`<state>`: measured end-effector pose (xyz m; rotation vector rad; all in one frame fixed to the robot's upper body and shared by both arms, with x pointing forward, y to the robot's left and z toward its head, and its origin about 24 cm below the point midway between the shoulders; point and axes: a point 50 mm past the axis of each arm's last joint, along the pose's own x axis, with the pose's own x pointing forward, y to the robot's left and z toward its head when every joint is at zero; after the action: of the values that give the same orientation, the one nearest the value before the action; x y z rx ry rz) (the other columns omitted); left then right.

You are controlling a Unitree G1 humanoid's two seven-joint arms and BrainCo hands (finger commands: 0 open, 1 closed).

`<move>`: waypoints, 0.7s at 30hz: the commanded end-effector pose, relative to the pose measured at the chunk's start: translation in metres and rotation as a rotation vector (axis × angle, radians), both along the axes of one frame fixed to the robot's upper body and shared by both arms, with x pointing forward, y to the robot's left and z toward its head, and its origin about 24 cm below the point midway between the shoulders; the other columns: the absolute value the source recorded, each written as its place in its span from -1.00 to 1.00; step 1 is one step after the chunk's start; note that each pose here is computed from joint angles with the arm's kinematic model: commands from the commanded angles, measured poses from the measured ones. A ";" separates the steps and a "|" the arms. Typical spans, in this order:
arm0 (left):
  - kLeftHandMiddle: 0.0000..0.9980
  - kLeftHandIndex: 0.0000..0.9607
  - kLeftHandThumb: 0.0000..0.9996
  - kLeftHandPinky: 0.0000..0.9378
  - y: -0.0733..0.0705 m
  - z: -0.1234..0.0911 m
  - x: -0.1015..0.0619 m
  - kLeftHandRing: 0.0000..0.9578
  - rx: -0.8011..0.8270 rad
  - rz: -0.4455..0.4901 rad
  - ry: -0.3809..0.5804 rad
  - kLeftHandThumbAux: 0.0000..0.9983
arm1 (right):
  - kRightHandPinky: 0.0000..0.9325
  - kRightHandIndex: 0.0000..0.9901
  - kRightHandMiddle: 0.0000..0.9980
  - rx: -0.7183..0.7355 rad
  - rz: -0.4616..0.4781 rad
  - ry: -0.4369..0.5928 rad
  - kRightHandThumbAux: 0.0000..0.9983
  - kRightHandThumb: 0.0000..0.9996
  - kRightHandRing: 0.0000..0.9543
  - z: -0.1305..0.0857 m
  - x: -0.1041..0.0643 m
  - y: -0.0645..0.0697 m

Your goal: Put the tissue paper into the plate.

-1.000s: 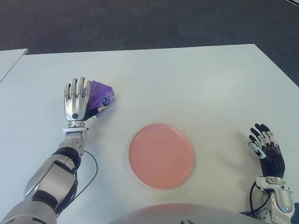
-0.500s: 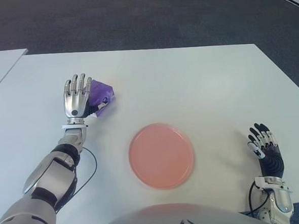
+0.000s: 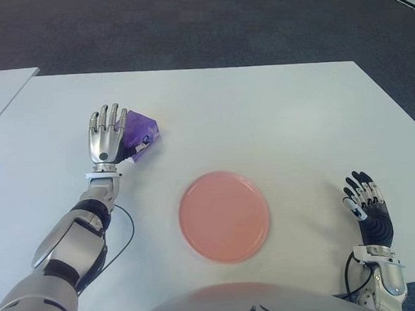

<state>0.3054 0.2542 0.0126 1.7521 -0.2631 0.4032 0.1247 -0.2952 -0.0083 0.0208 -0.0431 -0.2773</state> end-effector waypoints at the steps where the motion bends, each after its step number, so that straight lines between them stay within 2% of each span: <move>1: -1.00 -1.00 -0.75 -1.00 -0.001 0.000 0.002 -1.00 0.005 -0.001 0.028 -0.55 | -0.77 -0.78 -0.75 0.058 -0.014 0.077 0.38 -0.96 -0.79 -0.017 -0.011 0.007; 21: -1.00 -0.96 -0.72 -0.97 -0.002 -0.005 0.002 -1.00 -0.009 -0.004 0.078 -0.50 | -0.77 -0.78 -0.75 0.057 -0.014 0.076 0.38 -0.96 -0.79 -0.015 -0.013 0.007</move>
<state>0.3086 0.2531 0.0127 1.7480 -0.2372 0.3691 0.1218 -0.2948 -0.0077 0.0178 -0.0402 -0.2762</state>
